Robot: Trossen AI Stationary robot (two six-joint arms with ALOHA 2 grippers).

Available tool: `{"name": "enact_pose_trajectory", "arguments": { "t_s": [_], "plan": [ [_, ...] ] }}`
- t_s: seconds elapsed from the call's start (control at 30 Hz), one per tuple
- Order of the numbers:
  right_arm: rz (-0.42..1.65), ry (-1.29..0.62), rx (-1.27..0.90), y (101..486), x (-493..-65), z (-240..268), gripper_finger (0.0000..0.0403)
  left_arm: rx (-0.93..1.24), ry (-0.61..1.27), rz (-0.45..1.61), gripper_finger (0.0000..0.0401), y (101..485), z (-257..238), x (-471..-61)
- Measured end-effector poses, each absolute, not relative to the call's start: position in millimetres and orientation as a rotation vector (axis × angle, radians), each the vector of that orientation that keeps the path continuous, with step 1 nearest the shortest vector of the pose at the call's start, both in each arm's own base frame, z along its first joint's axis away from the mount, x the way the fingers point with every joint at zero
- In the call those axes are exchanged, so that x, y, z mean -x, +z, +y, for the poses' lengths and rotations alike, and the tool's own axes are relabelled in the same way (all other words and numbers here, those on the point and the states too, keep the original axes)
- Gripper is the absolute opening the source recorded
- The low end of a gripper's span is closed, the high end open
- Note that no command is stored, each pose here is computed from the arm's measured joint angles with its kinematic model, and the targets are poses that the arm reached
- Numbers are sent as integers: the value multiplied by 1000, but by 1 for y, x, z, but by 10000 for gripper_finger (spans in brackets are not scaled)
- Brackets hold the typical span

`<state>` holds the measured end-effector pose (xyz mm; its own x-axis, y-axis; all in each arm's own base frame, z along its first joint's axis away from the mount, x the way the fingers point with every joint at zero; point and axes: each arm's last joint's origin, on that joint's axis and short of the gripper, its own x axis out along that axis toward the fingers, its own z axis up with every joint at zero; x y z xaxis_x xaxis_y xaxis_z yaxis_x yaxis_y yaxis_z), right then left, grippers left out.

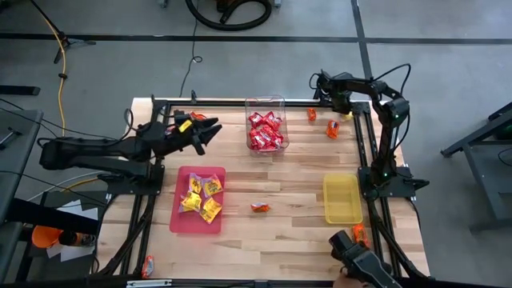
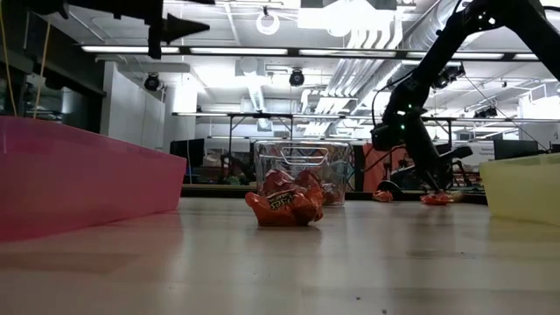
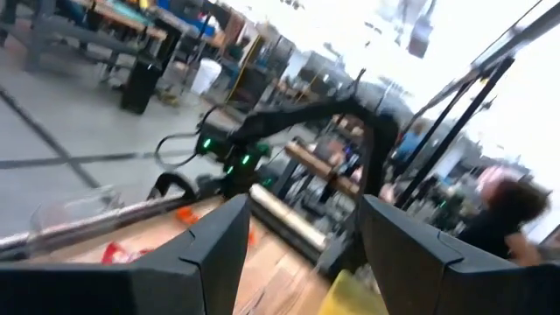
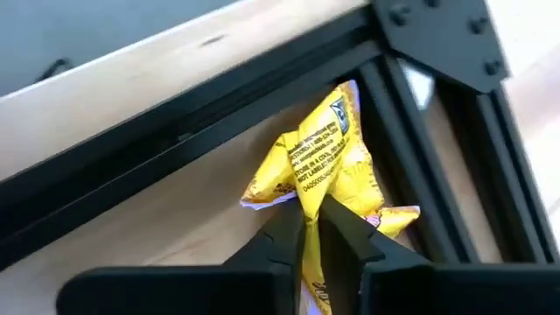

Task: Sort candy
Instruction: Put the yellow candy into the pink bin

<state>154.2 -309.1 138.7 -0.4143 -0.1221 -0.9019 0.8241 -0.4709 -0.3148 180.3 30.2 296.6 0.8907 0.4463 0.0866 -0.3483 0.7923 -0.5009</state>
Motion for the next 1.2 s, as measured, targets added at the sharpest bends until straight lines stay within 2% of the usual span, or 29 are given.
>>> {"name": "enact_pose_trajectory", "arguments": {
  "t_s": [0.23,0.33,0.43,0.6,0.8,1.1,1.2],
  "plan": [
    [1044,-1801,-797,184,-186,-287,5,478,408,-298,204,312,28,-160],
    [927,-1753,-684,217,-202,-267,4,438,412,-293,204,314,27,-155],
    [782,-1628,-606,249,-221,-245,2,423,414,-275,204,313,27,-153],
    [591,-1189,-488,302,-257,-198,1,425,321,-228,204,310,24,-155],
    [450,-624,-428,344,-288,-119,1,457,202,-158,204,306,21,-157],
    [404,-135,-304,360,-310,20,0,450,76,-128,204,306,17,-158],
    [394,-59,-256,360,-308,55,0,479,56,-127,204,306,14,-159]
  ]
}}
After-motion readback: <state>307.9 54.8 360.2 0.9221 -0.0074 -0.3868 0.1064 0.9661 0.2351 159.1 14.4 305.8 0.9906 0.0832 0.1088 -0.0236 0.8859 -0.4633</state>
